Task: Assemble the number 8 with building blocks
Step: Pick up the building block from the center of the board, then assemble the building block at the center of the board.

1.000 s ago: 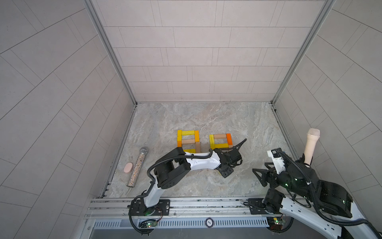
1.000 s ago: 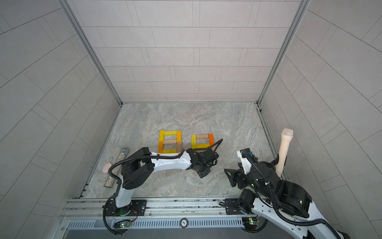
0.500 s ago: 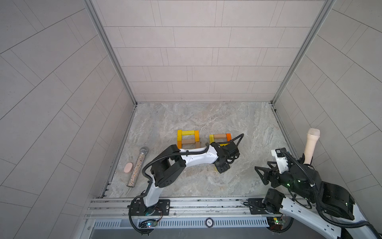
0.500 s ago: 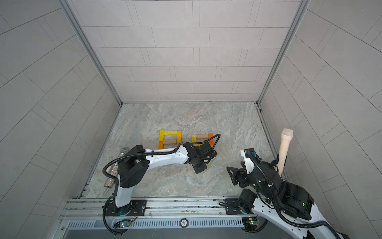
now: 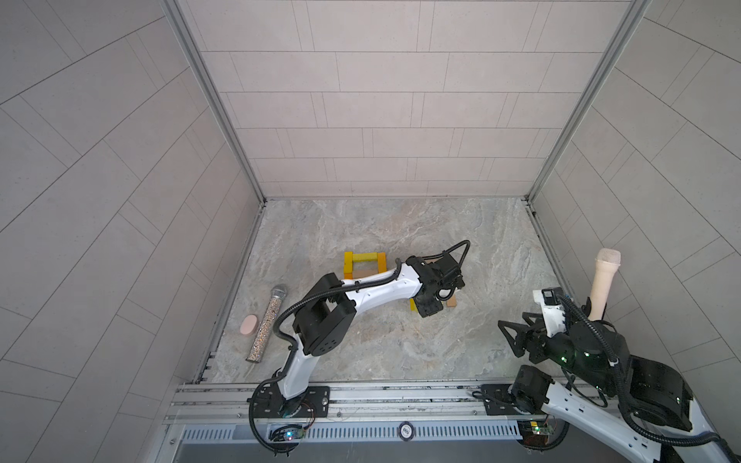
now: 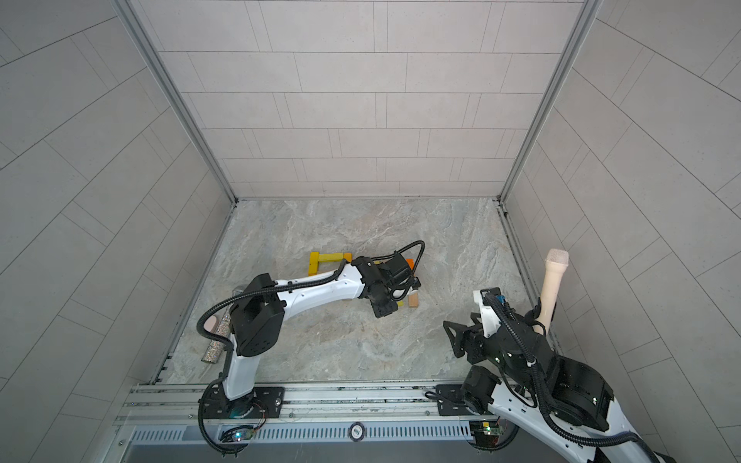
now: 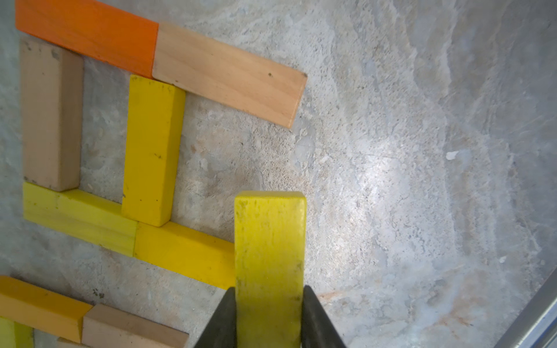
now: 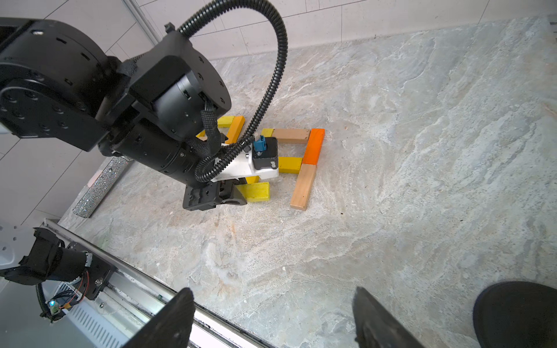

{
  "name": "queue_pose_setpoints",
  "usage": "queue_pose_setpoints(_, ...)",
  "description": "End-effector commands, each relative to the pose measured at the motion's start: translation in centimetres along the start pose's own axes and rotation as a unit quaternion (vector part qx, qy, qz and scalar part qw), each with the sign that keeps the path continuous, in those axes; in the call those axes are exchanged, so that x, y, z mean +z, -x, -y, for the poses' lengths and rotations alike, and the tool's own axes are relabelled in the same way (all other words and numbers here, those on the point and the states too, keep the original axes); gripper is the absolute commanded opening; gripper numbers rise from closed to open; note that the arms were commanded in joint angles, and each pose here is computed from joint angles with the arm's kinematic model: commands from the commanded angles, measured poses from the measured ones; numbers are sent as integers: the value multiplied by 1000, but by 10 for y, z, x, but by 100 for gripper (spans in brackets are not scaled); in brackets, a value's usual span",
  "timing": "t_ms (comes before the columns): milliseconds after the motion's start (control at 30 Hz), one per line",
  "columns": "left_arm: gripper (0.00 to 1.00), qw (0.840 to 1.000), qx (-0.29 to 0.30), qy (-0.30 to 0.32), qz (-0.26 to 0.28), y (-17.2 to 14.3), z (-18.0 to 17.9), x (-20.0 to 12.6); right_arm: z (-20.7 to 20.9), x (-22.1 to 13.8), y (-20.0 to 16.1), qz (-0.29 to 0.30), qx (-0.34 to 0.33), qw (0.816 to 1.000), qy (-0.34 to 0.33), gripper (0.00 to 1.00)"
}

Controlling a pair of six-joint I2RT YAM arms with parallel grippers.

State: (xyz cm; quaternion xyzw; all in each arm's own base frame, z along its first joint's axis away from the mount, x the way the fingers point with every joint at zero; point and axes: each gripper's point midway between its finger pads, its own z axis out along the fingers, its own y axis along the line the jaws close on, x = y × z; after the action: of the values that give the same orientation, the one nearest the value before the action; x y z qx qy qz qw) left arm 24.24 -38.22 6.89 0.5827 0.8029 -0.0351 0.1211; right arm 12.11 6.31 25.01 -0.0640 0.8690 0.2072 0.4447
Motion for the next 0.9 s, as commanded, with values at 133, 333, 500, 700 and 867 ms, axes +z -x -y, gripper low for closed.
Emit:
queue_pose_setpoints(133,29,999,38,0,-39,-4,-3,11,9,-8,-1,5,12,1000,-12,83)
queue_pose_setpoints(333,29,998,44,-7,-44,1,-2,19,12,-11,-3,7,17,1000,-12,83)
queue_pose_setpoints(500,29,998,49,-12,-47,4,-1,24,13,-14,-2,9,18,1000,-13,83)
queue_pose_setpoints(700,29,997,57,-21,-48,11,0,29,16,-15,-3,8,15,1000,-21,83)
queue_pose_setpoints(867,29,996,66,-25,-55,13,0,33,16,-17,-1,10,17,1000,-19,83)
